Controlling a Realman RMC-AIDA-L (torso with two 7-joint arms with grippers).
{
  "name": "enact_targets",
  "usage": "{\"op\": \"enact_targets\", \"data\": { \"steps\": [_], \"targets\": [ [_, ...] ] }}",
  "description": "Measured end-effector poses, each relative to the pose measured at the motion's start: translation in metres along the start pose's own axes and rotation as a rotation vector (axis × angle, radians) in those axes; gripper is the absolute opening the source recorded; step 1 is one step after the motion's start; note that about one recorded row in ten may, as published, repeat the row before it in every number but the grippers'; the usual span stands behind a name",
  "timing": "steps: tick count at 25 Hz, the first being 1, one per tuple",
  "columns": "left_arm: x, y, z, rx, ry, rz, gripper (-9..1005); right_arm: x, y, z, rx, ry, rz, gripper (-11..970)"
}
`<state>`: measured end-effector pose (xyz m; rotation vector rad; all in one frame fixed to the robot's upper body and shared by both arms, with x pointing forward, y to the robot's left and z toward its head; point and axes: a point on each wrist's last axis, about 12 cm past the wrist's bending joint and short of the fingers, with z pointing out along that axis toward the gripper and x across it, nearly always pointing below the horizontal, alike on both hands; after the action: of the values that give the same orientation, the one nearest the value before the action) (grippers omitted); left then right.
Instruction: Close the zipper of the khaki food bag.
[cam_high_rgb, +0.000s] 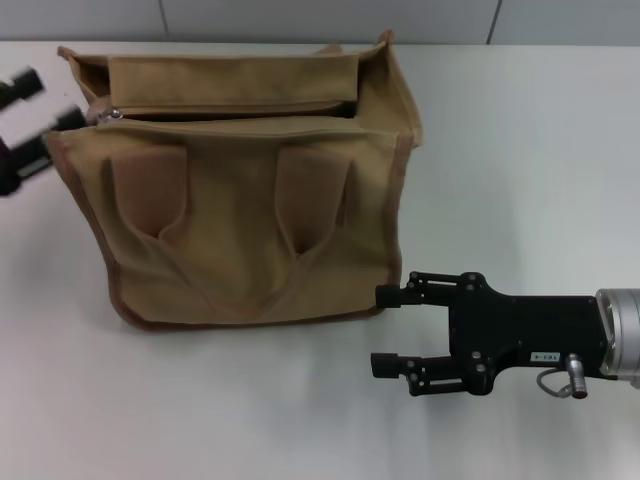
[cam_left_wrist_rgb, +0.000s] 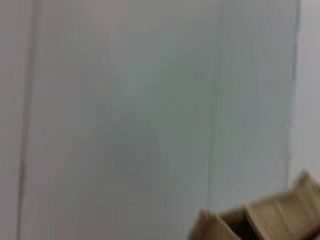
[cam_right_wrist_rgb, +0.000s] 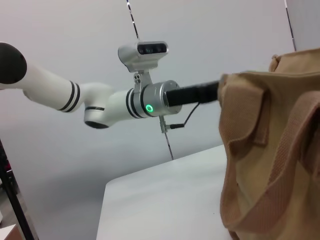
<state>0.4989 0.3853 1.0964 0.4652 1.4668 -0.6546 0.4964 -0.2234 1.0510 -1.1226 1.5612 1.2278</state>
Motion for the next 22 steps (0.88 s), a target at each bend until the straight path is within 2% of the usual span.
{"op": "enact_targets", "data": {
  "steps": [1, 2, 3, 11, 14, 19, 22],
  "targets": [
    [0.001, -0.002, 0.008, 0.074, 0.105, 0.059, 749, 0.000, 0.000, 0.000, 0.000, 0.000, 0.000, 686],
    [0.001, -0.002, 0.008, 0.074, 0.105, 0.059, 749, 0.000, 0.000, 0.000, 0.000, 0.000, -0.001, 685],
    [0.003, -0.002, 0.011, 0.093, 0.158, 0.086, 749, 0.000, 0.000, 0.000, 0.000, 0.000, -0.001, 685],
    [-0.005, 0.003, 0.002, 0.145, 0.200, 0.102, 749, -0.001, 0.000, 0.000, 0.000, 0.001, 0.001, 679],
    [-0.001, 0.002, 0.004, 0.166, 0.245, 0.109, 749, 0.000, 0.000, 0.000, 0.000, 0.001, 0.003, 676],
    [0.006, -0.002, 0.012, 0.174, 0.270, 0.131, 749, -0.001, -0.001, 0.000, -0.002, 0.001, 0.010, 672],
    [0.015, -0.003, 0.019, 0.082, 0.230, 0.211, 749, -0.001, -0.001, 0.000, -0.002, 0.000, 0.012, 670]
  ]
}}
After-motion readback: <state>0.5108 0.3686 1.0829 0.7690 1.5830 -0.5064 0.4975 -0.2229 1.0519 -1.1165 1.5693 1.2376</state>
